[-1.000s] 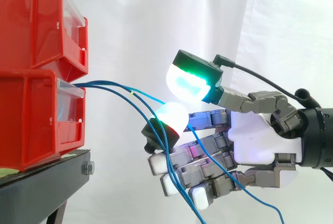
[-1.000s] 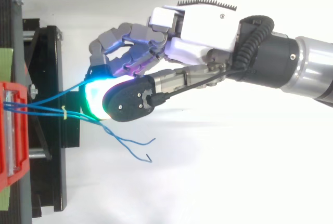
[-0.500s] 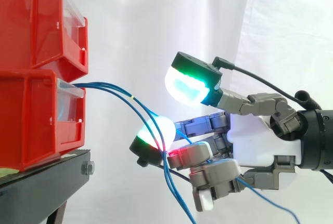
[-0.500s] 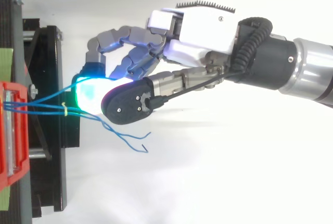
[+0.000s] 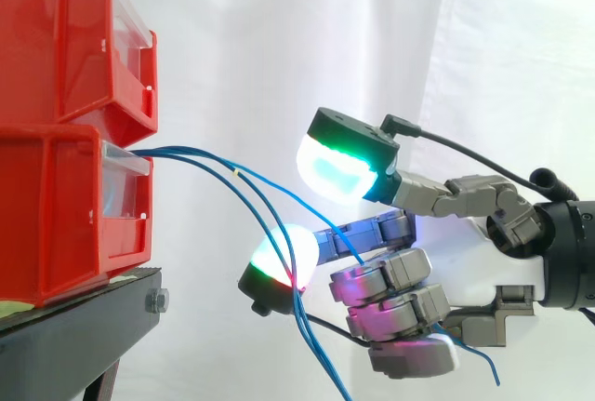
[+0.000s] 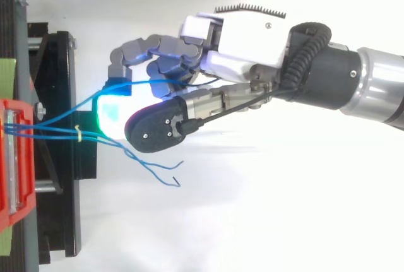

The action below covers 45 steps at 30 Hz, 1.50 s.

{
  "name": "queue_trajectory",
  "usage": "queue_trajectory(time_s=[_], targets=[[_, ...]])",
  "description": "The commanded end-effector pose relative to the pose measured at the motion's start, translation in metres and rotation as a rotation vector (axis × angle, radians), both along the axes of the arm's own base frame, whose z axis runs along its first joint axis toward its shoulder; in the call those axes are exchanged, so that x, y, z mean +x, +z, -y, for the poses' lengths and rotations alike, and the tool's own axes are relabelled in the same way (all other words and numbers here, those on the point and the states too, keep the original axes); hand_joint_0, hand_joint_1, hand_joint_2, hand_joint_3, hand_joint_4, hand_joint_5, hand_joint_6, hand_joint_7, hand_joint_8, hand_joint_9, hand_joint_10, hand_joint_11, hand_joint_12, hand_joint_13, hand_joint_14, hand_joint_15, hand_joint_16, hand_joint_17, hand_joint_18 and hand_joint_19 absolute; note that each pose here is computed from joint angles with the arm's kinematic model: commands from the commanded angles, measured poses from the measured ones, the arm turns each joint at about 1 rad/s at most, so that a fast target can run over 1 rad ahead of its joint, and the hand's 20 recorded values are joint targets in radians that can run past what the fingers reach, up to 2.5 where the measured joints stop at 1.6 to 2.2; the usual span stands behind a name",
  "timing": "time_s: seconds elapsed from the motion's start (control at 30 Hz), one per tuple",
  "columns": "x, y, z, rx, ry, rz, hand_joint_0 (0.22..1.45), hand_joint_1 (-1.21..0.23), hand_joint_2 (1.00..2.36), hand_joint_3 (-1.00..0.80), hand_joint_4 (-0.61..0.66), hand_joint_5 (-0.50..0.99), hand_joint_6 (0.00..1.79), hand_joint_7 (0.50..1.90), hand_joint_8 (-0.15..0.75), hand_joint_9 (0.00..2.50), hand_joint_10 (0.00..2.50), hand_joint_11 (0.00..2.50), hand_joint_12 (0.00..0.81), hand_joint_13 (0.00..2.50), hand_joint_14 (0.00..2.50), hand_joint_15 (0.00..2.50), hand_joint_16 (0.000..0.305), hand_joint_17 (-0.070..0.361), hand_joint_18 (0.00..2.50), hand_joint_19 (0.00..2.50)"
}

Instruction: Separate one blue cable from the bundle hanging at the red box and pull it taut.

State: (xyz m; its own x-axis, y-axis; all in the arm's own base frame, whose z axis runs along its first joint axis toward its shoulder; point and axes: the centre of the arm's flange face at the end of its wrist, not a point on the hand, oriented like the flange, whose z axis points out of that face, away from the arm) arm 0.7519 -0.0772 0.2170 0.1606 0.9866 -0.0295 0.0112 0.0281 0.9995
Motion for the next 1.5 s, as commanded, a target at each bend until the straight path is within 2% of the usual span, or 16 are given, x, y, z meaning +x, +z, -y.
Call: queue_trajectory(time_s=[0.0, 0.07, 0.13, 0.33, 0.43, 0.57, 0.87, 0.93, 1.0, 1.13, 1.33, 1.37, 1.43, 1.47], targets=[[-0.003, 0.005, 0.003, 0.000, -0.001, -0.014, 0.52, -0.56, 1.00, -0.50, 0.20, -0.19, 0.56, 1.22, 0.327, 0.44, 2.31, 1.51, 0.359, 0.62, 2.50, 1.66, 0.036, 0.081, 1.22, 1.47], [-0.006, 0.013, 0.004, -0.001, -0.003, -0.022, 0.52, -0.56, 1.00, -0.50, 0.20, -0.19, 0.56, 1.22, 0.331, 0.42, 2.45, 1.49, 0.363, 0.60, 2.50, 1.65, 0.037, 0.083, 1.25, 1.50], [-0.009, 0.020, 0.005, -0.003, -0.003, -0.030, 0.52, -0.56, 1.00, -0.50, 0.21, -0.19, 0.56, 1.22, 0.333, 0.41, 2.50, 1.47, 0.359, 0.60, 2.50, 1.65, 0.036, 0.081, 1.26, 1.53], [-0.021, 0.043, 0.011, -0.020, -0.008, -0.061, 0.52, -0.56, 1.00, -0.50, 0.21, -0.19, 0.56, 1.21, 0.333, 0.40, 2.50, 1.52, 0.354, 0.60, 2.50, 1.65, 0.036, 0.080, 1.27, 1.53], [-0.029, 0.062, 0.017, -0.037, -0.018, -0.076, 0.52, -0.56, 1.00, -0.50, 0.20, -0.19, 0.57, 1.21, 0.332, 0.39, 2.50, 1.49, 0.352, 0.60, 2.50, 1.67, 0.035, 0.079, 1.27, 1.53], [-0.036, 0.071, 0.021, -0.051, -0.022, -0.098, 0.52, -0.56, 1.00, -0.50, 0.20, -0.19, 0.57, 1.20, 0.332, 0.39, 2.50, 1.53, 0.353, 0.61, 2.50, 1.68, 0.035, 0.078, 1.27, 1.53], [-0.038, 0.070, 0.029, -0.047, -0.033, -0.107, 0.53, -0.57, 1.00, -0.50, 0.21, -0.19, 0.57, 1.20, 0.328, 0.38, 2.50, 1.50, 0.355, 0.61, 2.50, 1.66, 0.035, 0.078, 1.27, 1.53], [-0.039, 0.070, 0.035, -0.042, -0.044, -0.106, 0.53, -0.57, 1.00, -0.50, 0.21, -0.19, 0.58, 1.20, 0.327, 0.38, 2.50, 1.51, 0.349, 0.61, 2.50, 1.66, 0.034, 0.076, 1.26, 1.53], [-0.041, 0.069, 0.046, -0.035, -0.072, -0.107, 0.53, -0.57, 1.00, -0.50, 0.20, -0.19, 0.58, 1.20, 0.323, 0.38, 2.50, 1.52, 0.352, 0.61, 2.50, 1.66, 0.034, 0.078, 1.26, 1.52], [-0.041, 0.067, 0.053, -0.038, -0.096, -0.105, 0.53, -0.57, 1.00, -0.50, 0.21, -0.19, 0.58, 1.19, 0.326, 0.38, 2.50, 1.51, 0.346, 0.61, 2.50, 1.66, 0.034, 0.078, 1.26, 1.52], [-0.036, 0.062, 0.054, -0.040, -0.115, -0.083, 0.53, -0.57, 1.00, -0.50, 0.21, -0.19, 0.58, 1.20, 0.323, 0.38, 2.50, 1.54, 0.350, 0.61, 2.50, 1.67, 0.034, 0.077, 1.26, 1.52], [-0.033, 0.053, 0.052, -0.042, -0.116, -0.086, 0.53, -0.57, 1.00, -0.50, 0.20, -0.19, 0.58, 1.20, 0.326, 0.38, 2.50, 1.52, 0.353, 0.61, 2.50, 1.67, 0.034, 0.077, 1.26, 1.52], [-0.030, 0.048, 0.049, -0.041, -0.113, -0.077, 0.53, -0.57, 1.00, -0.50, 0.21, -0.19, 0.58, 1.20, 0.326, 0.38, 2.50, 1.53, 0.353, 0.61, 2.50, 1.68, 0.034, 0.076, 1.25, 1.52], [-0.027, 0.040, 0.047, -0.042, -0.112, -0.081, 0.53, -0.57, 1.00, -0.50, 0.20, -0.19, 0.58, 1.19, 0.325, 0.38, 2.50, 1.53, 0.353, 0.61, 2.50, 1.67, 0.034, 0.077, 1.25, 1.52]])
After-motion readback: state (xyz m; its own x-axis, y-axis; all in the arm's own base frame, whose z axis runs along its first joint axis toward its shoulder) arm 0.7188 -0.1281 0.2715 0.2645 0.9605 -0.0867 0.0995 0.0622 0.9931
